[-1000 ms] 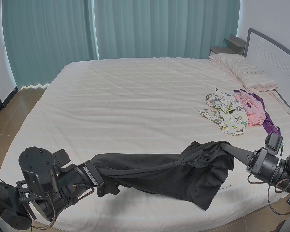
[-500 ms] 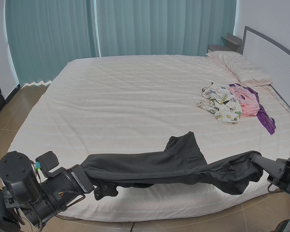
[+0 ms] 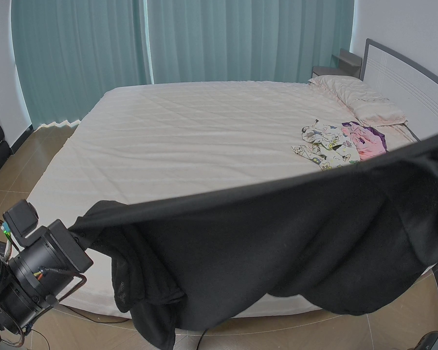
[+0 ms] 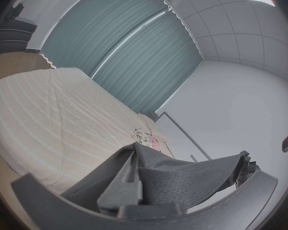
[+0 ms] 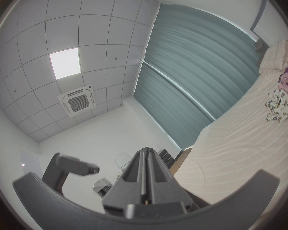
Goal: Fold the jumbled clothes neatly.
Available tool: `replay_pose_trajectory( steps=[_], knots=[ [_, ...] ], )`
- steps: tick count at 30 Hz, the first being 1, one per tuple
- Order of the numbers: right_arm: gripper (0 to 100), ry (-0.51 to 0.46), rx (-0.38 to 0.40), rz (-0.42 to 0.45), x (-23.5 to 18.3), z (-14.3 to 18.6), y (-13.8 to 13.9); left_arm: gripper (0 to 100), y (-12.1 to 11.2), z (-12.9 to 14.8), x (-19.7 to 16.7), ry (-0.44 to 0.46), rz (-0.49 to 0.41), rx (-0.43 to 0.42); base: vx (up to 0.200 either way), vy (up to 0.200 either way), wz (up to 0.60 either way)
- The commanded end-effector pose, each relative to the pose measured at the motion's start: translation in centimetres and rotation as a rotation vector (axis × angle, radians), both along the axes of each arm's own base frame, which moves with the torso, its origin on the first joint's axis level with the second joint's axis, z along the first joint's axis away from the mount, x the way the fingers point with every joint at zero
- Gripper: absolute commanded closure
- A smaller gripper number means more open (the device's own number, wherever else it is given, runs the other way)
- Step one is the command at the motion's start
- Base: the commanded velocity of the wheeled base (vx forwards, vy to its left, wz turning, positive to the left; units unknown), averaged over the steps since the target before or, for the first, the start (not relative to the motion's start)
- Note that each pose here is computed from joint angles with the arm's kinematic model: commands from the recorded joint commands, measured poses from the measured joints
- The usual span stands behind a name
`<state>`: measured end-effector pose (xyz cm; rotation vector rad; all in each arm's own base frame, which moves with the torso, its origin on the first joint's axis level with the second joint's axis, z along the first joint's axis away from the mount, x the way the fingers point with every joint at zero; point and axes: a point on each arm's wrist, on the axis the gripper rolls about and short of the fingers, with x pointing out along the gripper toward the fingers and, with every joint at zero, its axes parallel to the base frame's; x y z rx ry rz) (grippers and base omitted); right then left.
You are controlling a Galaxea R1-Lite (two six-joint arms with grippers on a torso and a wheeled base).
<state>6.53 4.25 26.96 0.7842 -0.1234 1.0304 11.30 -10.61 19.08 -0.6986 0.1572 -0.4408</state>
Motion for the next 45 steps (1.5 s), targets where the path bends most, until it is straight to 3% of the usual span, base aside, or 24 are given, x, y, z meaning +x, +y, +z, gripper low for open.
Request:
replay_pose_trajectory(
  steps=[1, 4, 9, 16, 28, 38, 45],
  knots=[
    [100, 0.132, 0.009, -0.17, 9.0, 3.5, 1.0, 100, -0.5, 1.3, 1.8, -0.016, 0.073, 0.003, 0.0, 0.0, 0.0],
    [100, 0.2, -0.022, -0.177, 11.9, 2.0, 1.7, 100, -1.2, -0.1, 3.5, 0.04, 0.101, 0.055, 0.0, 0.0, 0.0],
    [100, 0.218, -0.048, -0.208, 16.2, 0.0, 2.5, 100, -2.3, -0.7, 6.9, 0.084, 0.153, 0.082, 0.0, 0.0, 0.0],
    [100, 0.236, -0.055, -0.225, 21.0, -1.3, 3.4, 100, -4.7, -2.3, 10.2, 0.137, 0.134, 0.126, 0.2, 0.0, 0.0],
    [100, 0.205, -0.046, -0.224, 23.2, -0.6, 4.1, 100, -4.4, -2.3, 12.5, 0.143, 0.174, 0.117, 0.2, 0.0, 0.0],
    [100, 0.283, -0.079, -0.23, 26.9, -3.7, 4.8, 100, -4.5, -6.7, 16.4, 0.267, 0.15, 0.182, 0.2, 0.0, 0.0],
    [100, 0.363, -0.098, -0.264, 29.5, -6.9, 5.4, 100, -4.6, -9.8, 20.9, 0.317, 0.213, 0.203, 0.029, 0.0, 0.0]
  ],
)
